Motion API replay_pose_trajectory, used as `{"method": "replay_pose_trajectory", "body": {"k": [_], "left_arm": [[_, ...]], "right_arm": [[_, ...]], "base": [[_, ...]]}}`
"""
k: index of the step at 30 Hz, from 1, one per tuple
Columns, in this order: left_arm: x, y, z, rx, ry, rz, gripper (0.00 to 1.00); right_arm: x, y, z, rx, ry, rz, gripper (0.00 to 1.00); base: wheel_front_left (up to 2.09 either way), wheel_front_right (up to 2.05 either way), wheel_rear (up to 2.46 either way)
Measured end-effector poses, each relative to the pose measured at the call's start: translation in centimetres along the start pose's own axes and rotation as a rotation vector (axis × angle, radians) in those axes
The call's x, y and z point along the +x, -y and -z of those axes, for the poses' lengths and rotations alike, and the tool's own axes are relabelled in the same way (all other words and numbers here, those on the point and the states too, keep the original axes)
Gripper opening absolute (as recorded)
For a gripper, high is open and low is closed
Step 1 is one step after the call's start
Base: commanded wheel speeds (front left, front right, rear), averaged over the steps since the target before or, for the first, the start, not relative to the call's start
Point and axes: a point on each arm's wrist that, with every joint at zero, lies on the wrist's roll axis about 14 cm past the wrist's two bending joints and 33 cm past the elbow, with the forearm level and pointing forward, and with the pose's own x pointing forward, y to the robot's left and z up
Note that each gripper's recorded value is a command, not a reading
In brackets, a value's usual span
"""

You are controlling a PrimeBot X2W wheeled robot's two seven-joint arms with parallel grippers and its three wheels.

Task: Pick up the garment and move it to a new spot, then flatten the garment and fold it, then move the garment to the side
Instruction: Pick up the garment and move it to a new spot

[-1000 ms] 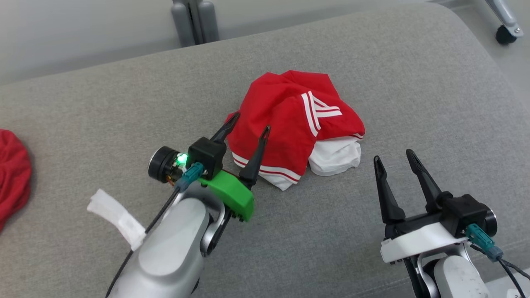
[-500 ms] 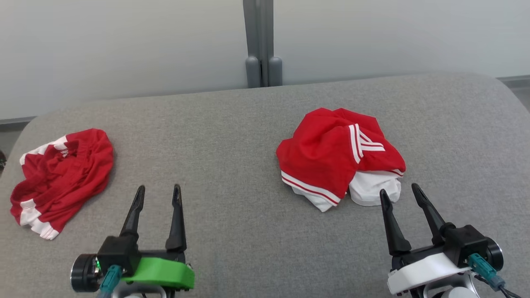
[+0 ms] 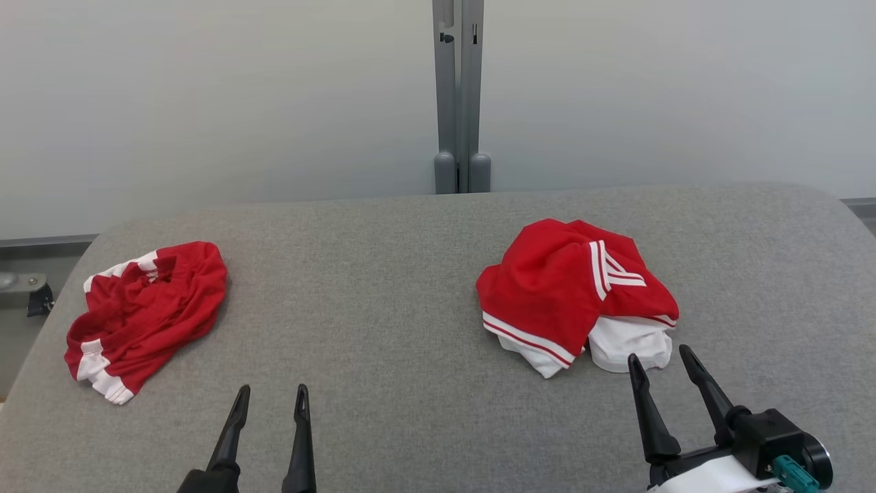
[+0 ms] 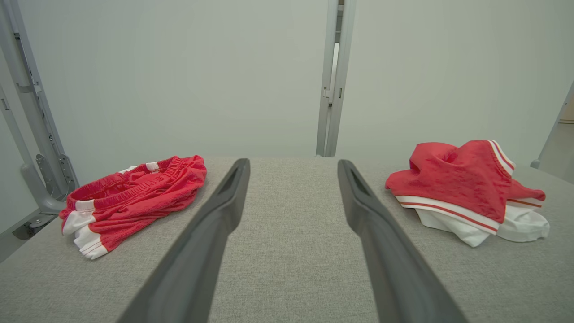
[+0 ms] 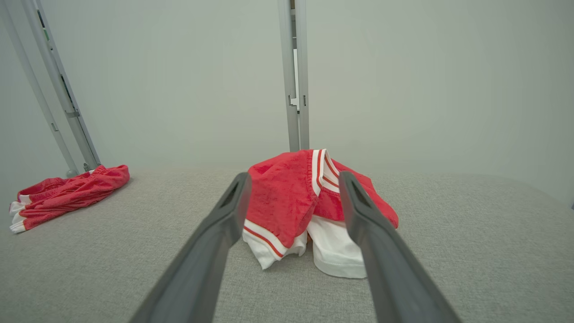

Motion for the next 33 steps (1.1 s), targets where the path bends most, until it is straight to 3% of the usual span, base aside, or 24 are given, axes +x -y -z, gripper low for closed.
{"method": "replay_pose_trajectory", "body": {"k": [33], "left_arm": [[-0.3,0.1,0.6,0.004,-0.018,-0.017,1.0]], "right_arm": [[-0.2,0.7,0.3,0.005,-0.009,0.022,1.0]], "base": [[0.0,0.0,0.0]]}}
